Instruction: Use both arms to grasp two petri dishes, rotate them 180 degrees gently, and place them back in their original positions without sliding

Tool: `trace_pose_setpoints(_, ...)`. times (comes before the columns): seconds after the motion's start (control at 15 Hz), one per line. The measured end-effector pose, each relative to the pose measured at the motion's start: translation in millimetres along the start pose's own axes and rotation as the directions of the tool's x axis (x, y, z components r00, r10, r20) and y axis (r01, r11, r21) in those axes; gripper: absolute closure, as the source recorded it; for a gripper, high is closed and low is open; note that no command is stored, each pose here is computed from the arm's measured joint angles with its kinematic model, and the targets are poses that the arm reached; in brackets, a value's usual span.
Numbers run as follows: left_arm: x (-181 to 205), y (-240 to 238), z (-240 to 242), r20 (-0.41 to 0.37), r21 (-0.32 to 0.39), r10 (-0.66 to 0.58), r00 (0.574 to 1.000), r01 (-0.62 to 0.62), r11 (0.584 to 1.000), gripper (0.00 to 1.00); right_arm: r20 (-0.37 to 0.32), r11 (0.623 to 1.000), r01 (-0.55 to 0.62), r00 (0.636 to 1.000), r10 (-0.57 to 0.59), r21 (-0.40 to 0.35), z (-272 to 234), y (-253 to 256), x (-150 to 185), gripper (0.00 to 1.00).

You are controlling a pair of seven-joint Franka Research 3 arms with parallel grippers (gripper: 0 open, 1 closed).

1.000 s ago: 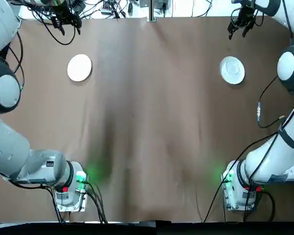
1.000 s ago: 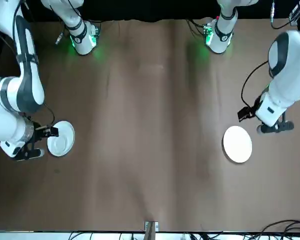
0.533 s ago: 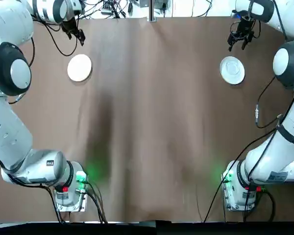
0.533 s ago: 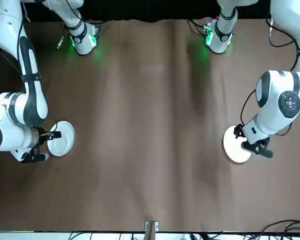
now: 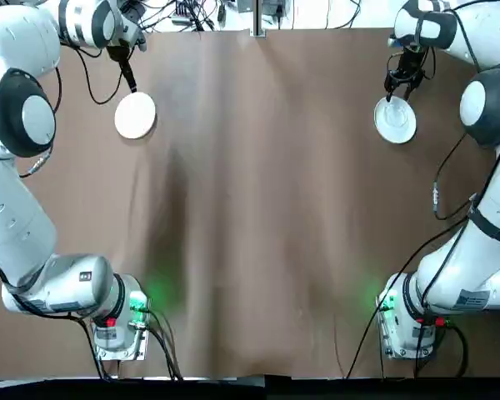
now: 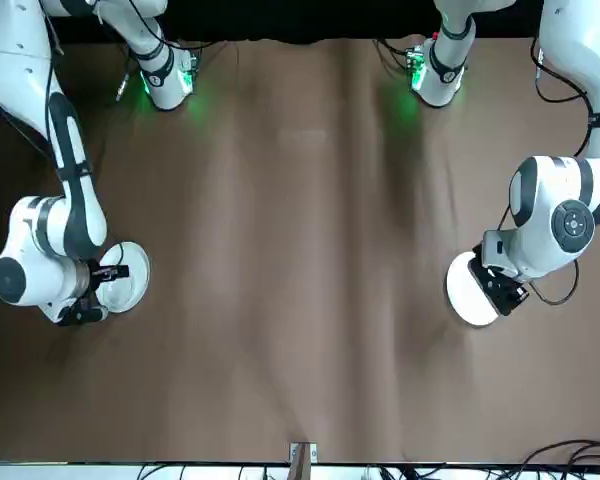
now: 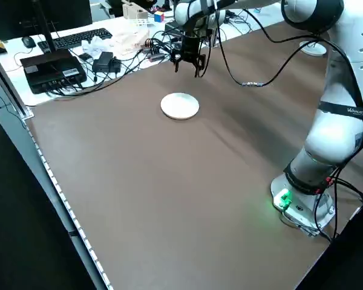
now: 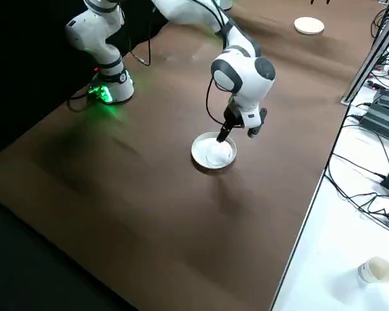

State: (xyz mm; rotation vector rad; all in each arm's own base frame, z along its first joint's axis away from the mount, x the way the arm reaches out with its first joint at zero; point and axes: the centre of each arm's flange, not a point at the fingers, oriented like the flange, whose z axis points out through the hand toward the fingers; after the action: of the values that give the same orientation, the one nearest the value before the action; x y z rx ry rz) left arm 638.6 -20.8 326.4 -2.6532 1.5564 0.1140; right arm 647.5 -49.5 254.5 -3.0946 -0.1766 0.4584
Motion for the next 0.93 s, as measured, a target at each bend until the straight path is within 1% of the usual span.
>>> trace_pose_setpoints(0.13,-5.3,-4.2,8.8,0.000,-0.006,0.076,0.997,-0.076,0.997,0.01,-0.006,1.000,0.010,1.000,-0.010,-0.002,9.6,1.0,4.4,0.22)
trace_pose_setpoints(0.27,-8.9,-5.6,20.8,-0.010,0.002,0.120,0.993,-0.120,0.993,0.01,-0.012,1.000,0.015,1.000,-0.015,-0.004,16.2,3.0,7.3,0.23)
trace_pose_setpoints(0.4,-20.2,-6.7,39.3,-0.025,0.018,0.159,0.987,-0.158,0.987,0.03,-0.022,1.000,0.011,1.000,-0.011,-0.006,18.1,6.8,8.7,0.23)
trace_pose_setpoints(0.47,-26.8,-7.1,48.9,-0.028,0.019,0.178,0.984,-0.177,0.984,0.07,-0.039,1.000,0.004,0.999,-0.004,-0.008,16.5,11.8,9.5,0.23)
trace_pose_setpoints(0.67,-39.0,-7.3,70.0,-0.030,0.005,0.210,0.977,-0.210,0.978,0.09,-0.101,0.999,-0.053,0.994,0.052,-0.008,12.2,50.6,7.1,0.24)
trace_pose_setpoints(0.73,-40.3,-6.6,75.0,-0.034,0.007,0.215,0.976,-0.215,0.977,0.14,-0.108,0.997,-0.073,0.992,0.073,-0.003,13.3,65.4,4.0,0.29)
trace_pose_setpoints(0.8,-40.3,-4.5,79.2,-0.037,0.009,0.226,0.973,-0.226,0.974,0.19,-0.108,0.996,-0.087,0.990,0.086,0.001,15.6,76.3,1.5,0.30)
trace_pose_setpoints(0.87,-40.0,-2.0,82.6,-0.039,0.008,0.242,0.970,-0.242,0.970,0.19,-0.108,0.996,-0.094,0.990,0.094,0.003,18.1,82.0,0.3,0.30)
trace_pose_setpoints(0.93,-39.7,-0.2,84.6,-0.041,0.007,0.266,0.963,-0.266,0.964,0.25,-0.107,0.995,-0.095,0.990,0.095,0.004,20.0,82.7,0.7,0.30)
